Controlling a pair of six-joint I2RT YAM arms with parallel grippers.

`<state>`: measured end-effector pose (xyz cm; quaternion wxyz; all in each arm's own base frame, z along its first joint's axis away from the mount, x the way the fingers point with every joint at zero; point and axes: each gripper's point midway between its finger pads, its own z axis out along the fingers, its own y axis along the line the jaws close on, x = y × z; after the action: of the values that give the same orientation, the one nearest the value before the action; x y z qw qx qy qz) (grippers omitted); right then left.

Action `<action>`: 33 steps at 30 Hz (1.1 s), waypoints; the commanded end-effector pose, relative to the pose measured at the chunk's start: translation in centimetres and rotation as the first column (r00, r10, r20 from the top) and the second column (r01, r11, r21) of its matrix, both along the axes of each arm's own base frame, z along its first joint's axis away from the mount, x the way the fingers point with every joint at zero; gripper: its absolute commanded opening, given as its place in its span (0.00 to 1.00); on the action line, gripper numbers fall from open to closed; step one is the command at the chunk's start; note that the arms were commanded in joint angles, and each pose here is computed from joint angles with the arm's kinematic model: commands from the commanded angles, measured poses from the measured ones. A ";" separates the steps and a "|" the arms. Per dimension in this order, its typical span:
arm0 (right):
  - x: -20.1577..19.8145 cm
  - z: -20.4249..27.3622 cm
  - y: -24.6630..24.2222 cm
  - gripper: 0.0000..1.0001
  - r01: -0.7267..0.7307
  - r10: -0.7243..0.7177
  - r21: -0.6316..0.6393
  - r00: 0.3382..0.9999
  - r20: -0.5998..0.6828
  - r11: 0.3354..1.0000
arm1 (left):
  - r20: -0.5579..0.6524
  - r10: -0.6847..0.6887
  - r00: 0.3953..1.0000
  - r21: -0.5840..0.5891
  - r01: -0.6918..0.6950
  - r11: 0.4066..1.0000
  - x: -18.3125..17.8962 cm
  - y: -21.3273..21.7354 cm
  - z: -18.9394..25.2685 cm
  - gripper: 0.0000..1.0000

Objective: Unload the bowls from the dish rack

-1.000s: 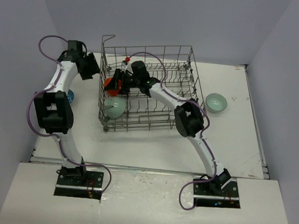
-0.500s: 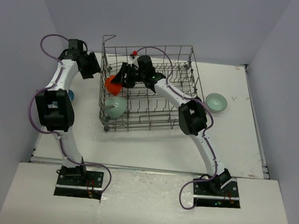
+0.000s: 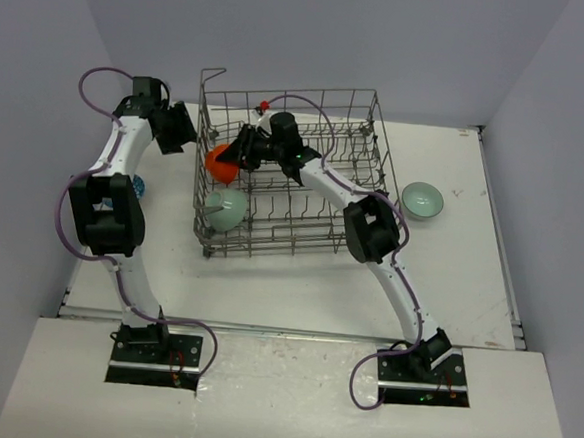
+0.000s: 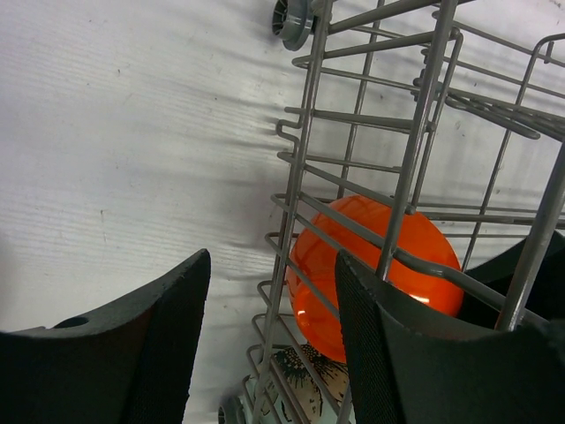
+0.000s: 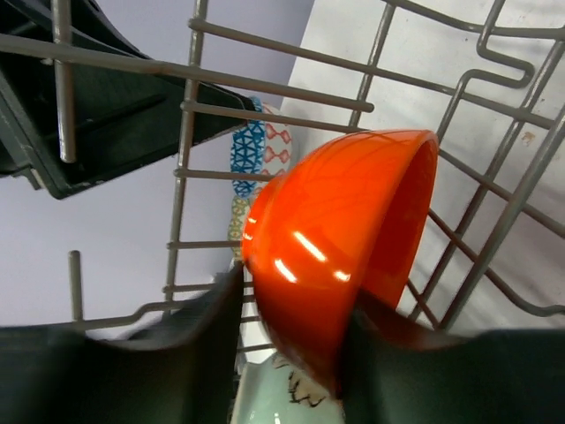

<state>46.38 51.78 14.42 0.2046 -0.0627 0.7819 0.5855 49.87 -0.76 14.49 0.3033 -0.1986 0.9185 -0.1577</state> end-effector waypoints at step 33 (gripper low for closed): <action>-5.8 24.8 -11.3 0.00 0.018 -0.024 0.023 0.947 0.319 1.000 | 0.078 0.005 0.997 -0.008 -0.005 1.000 1.1 0.6 1.6 0.64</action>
<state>41.48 47.31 33.53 0.2658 -0.1327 0.7231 0.6236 50.38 -0.68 14.68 0.3108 -0.2037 0.9108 -0.1799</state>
